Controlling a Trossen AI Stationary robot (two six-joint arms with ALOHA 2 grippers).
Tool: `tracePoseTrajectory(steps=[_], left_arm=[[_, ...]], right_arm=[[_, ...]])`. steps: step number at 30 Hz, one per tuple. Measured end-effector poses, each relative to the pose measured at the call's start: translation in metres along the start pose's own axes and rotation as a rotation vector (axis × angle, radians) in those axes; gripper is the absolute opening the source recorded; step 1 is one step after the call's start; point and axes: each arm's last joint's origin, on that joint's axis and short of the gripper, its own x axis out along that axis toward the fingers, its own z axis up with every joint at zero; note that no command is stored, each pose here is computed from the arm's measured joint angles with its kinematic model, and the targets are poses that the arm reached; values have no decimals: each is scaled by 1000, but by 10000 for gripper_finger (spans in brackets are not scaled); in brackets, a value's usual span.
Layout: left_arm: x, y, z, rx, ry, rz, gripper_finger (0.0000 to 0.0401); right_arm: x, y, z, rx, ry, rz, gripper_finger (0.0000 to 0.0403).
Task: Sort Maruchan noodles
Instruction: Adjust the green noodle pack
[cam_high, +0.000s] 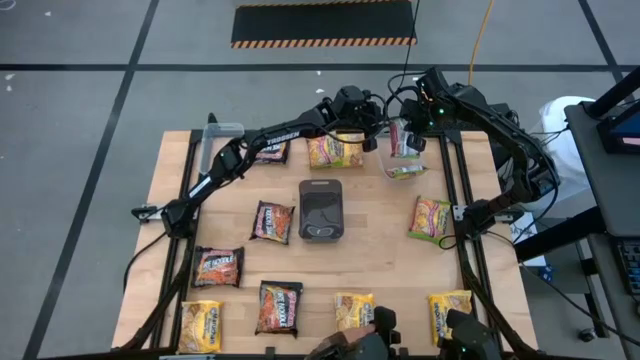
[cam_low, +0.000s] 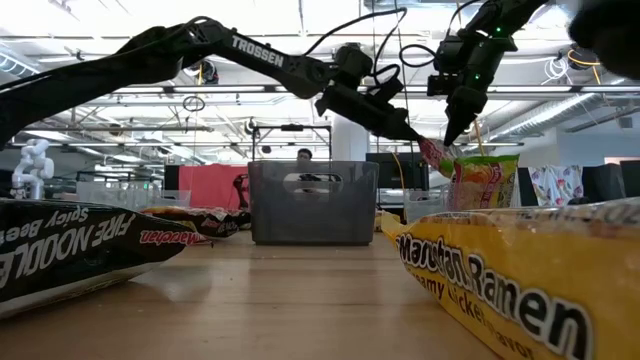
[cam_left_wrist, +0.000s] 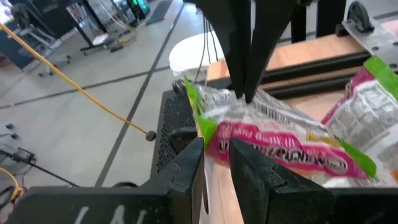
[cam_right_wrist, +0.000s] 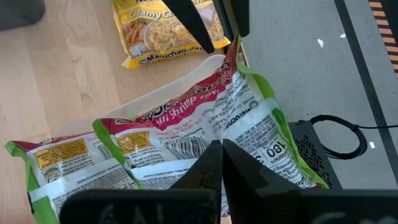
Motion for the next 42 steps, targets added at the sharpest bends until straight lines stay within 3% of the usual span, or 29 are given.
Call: tracePoseTrajectory(steps=[10, 18, 42], left_arm=[[2, 0, 1, 38, -34, 4, 83], [18, -12, -15, 50, -32, -2, 81], [18, -13, -11, 70, -37, 44, 69]], right_arm=[[0, 0, 0, 0, 0, 1, 0], [0, 0, 0, 0, 0, 1, 0], [0, -1, 1, -1, -7, -4, 0]])
